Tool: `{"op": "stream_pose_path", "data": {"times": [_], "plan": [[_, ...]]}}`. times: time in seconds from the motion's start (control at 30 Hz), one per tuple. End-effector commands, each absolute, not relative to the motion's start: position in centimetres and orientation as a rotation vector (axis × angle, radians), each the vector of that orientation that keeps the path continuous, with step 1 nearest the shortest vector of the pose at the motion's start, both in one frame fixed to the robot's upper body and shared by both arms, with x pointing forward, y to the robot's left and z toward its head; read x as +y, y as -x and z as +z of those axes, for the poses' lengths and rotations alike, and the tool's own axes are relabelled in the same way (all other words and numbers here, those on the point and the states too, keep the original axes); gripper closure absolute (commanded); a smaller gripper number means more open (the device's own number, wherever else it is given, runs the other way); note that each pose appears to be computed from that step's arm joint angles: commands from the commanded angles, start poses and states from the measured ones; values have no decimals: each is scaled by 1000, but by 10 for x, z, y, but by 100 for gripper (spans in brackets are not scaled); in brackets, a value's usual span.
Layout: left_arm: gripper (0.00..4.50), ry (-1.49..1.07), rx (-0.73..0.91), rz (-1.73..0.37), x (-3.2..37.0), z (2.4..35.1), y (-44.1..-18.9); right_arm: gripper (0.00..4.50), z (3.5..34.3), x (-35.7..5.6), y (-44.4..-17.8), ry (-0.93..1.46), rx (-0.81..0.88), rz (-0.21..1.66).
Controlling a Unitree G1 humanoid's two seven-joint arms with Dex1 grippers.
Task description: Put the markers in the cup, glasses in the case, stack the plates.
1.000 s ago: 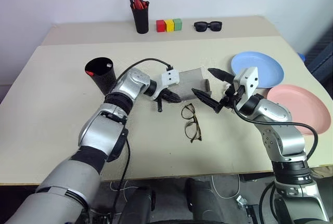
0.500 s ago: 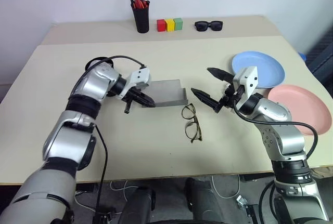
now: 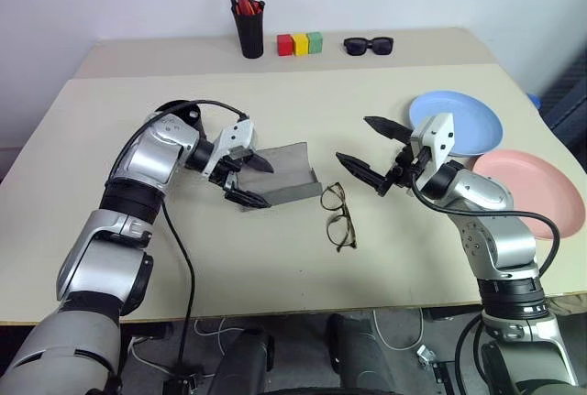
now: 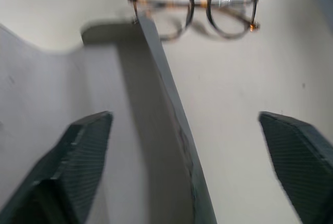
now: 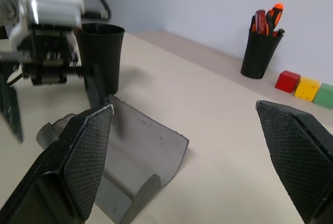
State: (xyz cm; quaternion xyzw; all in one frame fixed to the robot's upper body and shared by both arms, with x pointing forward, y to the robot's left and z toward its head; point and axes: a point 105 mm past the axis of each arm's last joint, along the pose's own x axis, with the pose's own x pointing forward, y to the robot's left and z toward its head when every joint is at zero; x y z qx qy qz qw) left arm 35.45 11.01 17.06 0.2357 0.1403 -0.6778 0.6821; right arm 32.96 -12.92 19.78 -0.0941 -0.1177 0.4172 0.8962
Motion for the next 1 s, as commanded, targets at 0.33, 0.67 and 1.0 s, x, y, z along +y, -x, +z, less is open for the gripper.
{"op": "stream_pose_path", "data": {"times": [0.33, 0.67, 1.0], "plan": [[4, -239, 29, -1435, 130, 216, -301, 0, 207, -115, -305, 190, -28, 804], [4, -189, -72, -1348, 153, 211, -266, 0, 182, -101, -299, 174, 323, 666], [4, -161, -31, -1311, 168, 191, -250, 0, 156, -115, -302, 141, 464, 488]]}}
